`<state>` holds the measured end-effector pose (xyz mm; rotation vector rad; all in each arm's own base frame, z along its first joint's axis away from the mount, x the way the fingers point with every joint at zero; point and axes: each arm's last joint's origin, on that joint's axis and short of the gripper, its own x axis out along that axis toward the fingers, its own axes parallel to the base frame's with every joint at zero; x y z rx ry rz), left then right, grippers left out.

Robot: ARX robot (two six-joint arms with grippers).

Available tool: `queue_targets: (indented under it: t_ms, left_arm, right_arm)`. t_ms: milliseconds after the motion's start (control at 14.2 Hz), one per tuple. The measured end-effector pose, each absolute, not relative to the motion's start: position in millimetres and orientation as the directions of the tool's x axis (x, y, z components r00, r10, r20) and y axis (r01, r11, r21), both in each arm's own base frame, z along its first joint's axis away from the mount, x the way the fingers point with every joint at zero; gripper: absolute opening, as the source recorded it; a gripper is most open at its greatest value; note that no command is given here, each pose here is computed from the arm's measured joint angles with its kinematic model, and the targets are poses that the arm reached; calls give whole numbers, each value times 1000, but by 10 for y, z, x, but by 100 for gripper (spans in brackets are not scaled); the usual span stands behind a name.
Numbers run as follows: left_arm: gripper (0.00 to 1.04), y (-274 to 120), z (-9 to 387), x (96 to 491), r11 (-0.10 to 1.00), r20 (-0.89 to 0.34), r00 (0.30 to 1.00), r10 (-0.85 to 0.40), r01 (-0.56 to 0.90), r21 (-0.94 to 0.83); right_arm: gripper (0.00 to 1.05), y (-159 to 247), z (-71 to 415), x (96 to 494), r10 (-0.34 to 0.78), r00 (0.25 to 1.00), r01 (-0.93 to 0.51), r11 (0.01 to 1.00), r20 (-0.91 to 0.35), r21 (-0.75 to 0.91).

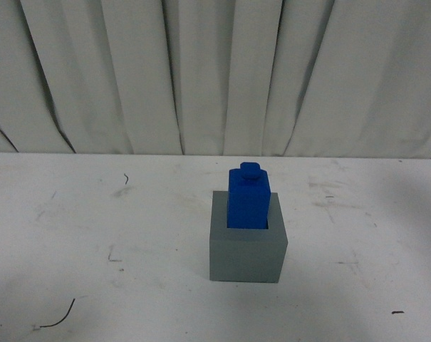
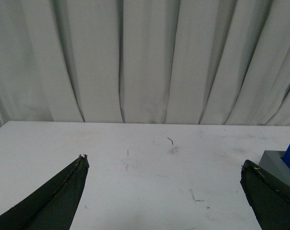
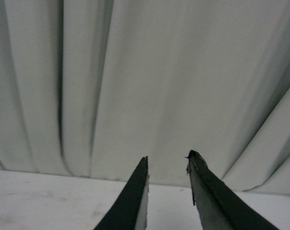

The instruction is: Insert blue part into gray base

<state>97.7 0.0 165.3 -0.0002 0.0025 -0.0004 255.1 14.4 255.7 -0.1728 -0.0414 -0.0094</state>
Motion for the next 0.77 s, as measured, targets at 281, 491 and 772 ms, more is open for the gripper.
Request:
queue_targets:
  t_ms: [281, 491, 772]
  left_arm:
    - [98, 0, 1653, 977, 1000, -3, 1000, 0, 0, 0]
    - [98, 0, 1653, 977, 1000, -3, 1000, 0, 0, 0]
    - [98, 0, 1653, 977, 1000, -3, 1000, 0, 0, 0]
  right_arm:
    - [5, 130, 2199, 2340, 10, 1000, -12, 998, -25, -68]
    - [2, 38, 2129, 2224, 15, 1000, -16, 999, -24, -45]
    - [2, -8, 1991, 1916, -5, 1000, 5, 1000, -4, -18]
